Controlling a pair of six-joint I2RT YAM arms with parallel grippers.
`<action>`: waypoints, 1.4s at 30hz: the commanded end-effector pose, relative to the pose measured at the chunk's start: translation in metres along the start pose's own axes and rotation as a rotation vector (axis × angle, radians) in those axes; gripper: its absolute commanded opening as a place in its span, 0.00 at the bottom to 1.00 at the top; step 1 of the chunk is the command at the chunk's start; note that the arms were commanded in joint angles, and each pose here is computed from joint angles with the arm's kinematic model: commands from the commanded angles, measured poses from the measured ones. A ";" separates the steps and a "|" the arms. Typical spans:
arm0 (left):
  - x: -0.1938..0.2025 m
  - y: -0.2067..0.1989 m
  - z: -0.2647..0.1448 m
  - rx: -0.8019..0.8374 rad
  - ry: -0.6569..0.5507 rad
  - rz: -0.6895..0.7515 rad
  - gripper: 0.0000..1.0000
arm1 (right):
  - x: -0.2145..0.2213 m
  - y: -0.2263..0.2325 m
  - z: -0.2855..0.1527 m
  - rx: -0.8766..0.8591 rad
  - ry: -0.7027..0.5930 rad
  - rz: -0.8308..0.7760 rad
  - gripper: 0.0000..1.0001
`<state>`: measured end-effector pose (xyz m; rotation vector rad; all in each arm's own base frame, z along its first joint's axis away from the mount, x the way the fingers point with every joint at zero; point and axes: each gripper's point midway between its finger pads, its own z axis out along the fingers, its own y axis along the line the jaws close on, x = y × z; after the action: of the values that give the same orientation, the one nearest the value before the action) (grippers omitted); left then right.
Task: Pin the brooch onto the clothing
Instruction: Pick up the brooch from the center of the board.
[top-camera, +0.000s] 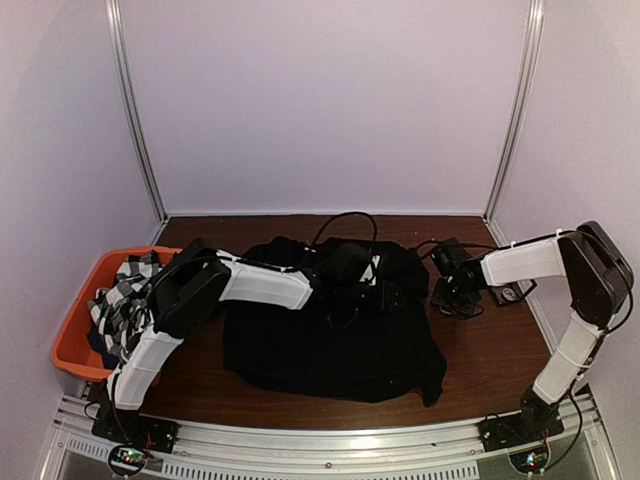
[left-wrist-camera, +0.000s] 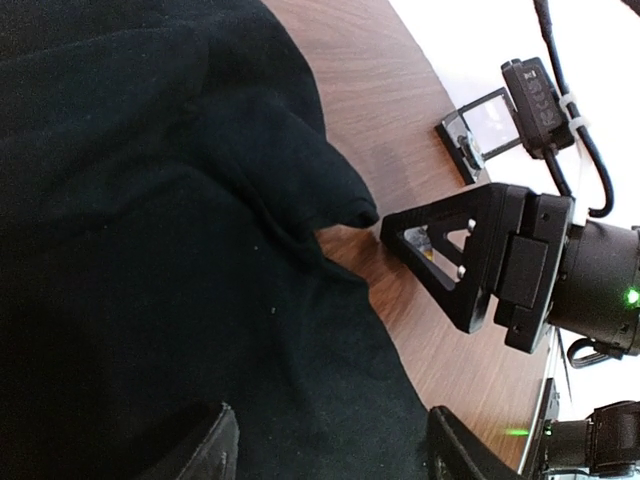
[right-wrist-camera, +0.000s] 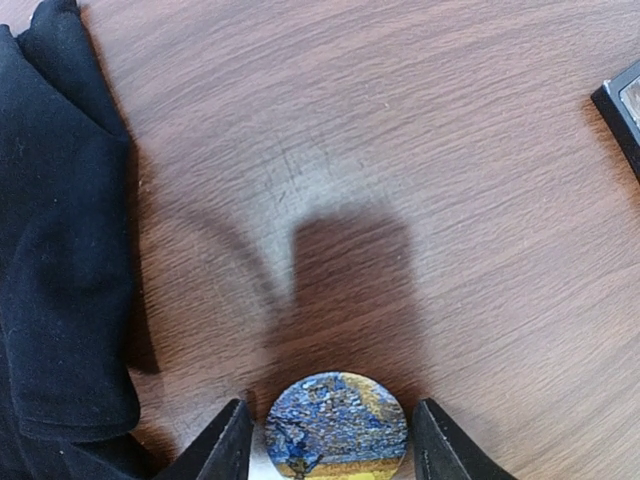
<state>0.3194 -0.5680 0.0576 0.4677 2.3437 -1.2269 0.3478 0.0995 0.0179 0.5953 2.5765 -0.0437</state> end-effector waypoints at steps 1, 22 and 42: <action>-0.028 -0.021 -0.017 0.047 -0.075 0.026 0.66 | 0.046 -0.022 0.013 0.102 0.152 -0.041 0.57; -0.035 -0.015 -0.034 0.039 -0.108 0.016 0.66 | 0.057 -0.024 0.020 0.104 0.150 -0.002 0.41; -0.080 0.004 -0.096 -0.095 -0.203 0.056 0.74 | -0.007 0.032 -0.079 -0.063 -0.066 -0.048 0.41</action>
<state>0.3486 -0.5209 0.1142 0.3769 2.2558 -1.1808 0.3275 0.1206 0.0568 0.5446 2.5704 -0.0420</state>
